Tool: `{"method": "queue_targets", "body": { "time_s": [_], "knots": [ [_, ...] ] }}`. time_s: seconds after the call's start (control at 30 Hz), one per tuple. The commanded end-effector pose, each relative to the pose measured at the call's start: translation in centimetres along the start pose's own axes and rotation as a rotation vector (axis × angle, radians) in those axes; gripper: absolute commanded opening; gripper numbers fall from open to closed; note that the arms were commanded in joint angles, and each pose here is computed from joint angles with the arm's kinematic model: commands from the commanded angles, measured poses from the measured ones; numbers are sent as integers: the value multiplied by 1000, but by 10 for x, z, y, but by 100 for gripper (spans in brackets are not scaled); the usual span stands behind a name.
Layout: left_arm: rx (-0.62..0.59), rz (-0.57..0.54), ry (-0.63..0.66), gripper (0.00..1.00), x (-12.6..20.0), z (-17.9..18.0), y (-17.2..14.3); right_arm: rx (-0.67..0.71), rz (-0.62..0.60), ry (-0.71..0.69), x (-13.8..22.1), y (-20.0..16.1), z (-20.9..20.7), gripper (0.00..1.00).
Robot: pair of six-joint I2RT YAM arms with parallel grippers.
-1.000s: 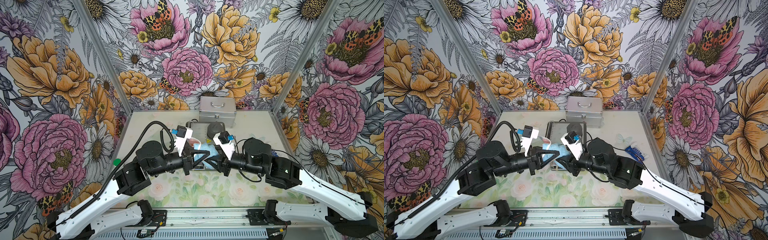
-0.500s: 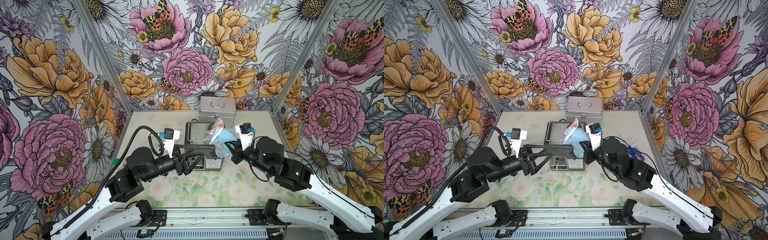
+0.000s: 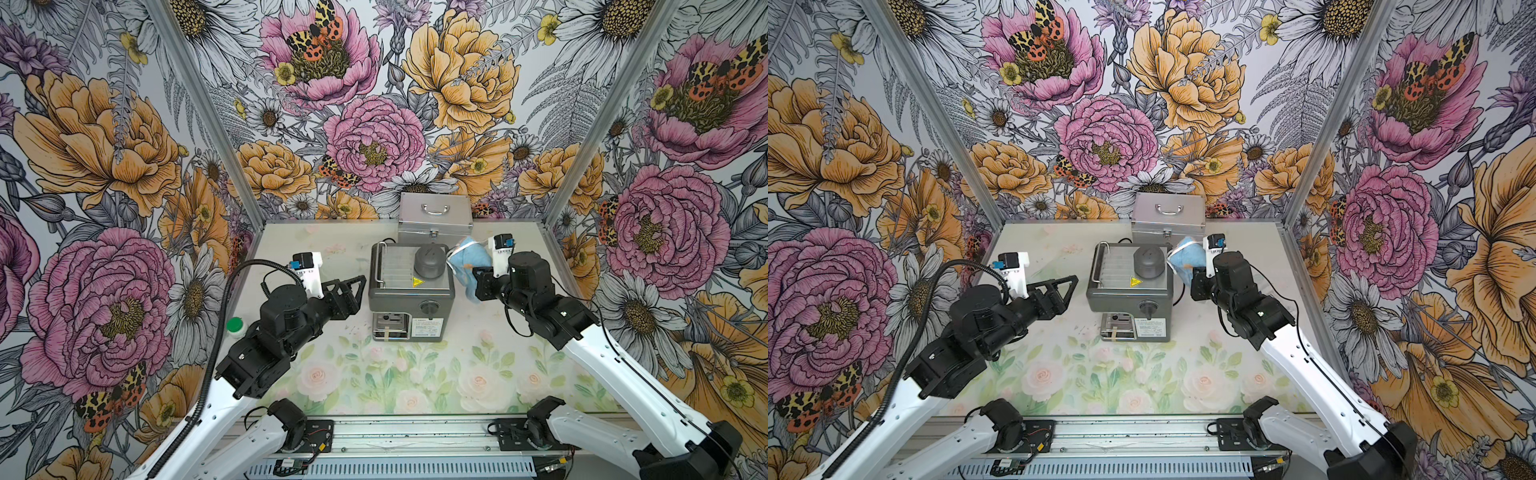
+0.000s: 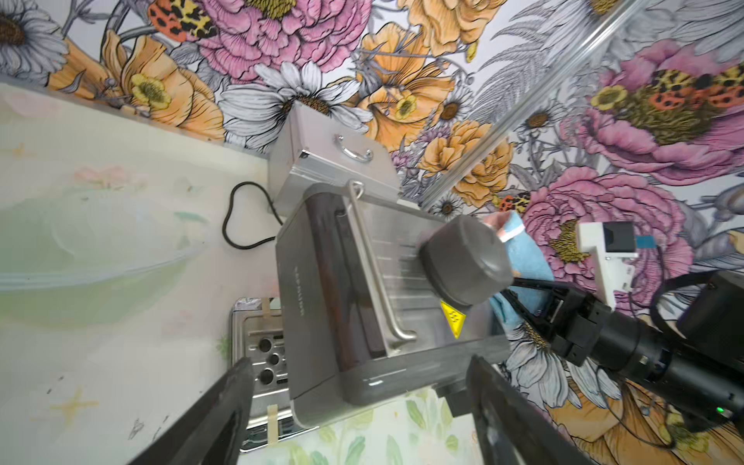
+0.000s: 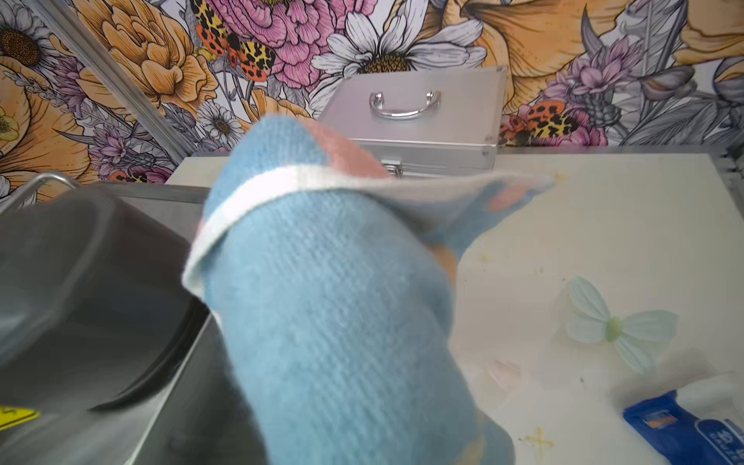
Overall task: Wipe the surface of a coffee machine
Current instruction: Wipe the dirt from the surface of the coffee machine.
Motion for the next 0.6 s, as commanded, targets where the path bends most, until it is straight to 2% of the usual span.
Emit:
{"method": "queue_targets", "body": {
  "time_s": [0.0,0.13,0.43,0.57],
  "knots": [
    [33,40,-38,83,-13,3,-4,-50,-67,171,-7,7,16,0],
    [46,79,-27,81,-27,12,-12,-50,-7,275,-19,-19,35,0],
    [100,146,-34,81,-37,30,-37,-92,57,367,-2,-68,54,0],
    [103,149,-49,81,-36,30,-38,-94,64,370,6,-75,57,0]
  ]
}}
Point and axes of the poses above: each gripper's point midway between its finger pads, its own x axis back along the fingers, its own z axis along the line the jaws close on, y = z × x, the point moved 7 cm from there along x, back along the fingers, and after that the axes turned 11 degrees about x, right-handed, at the moved point
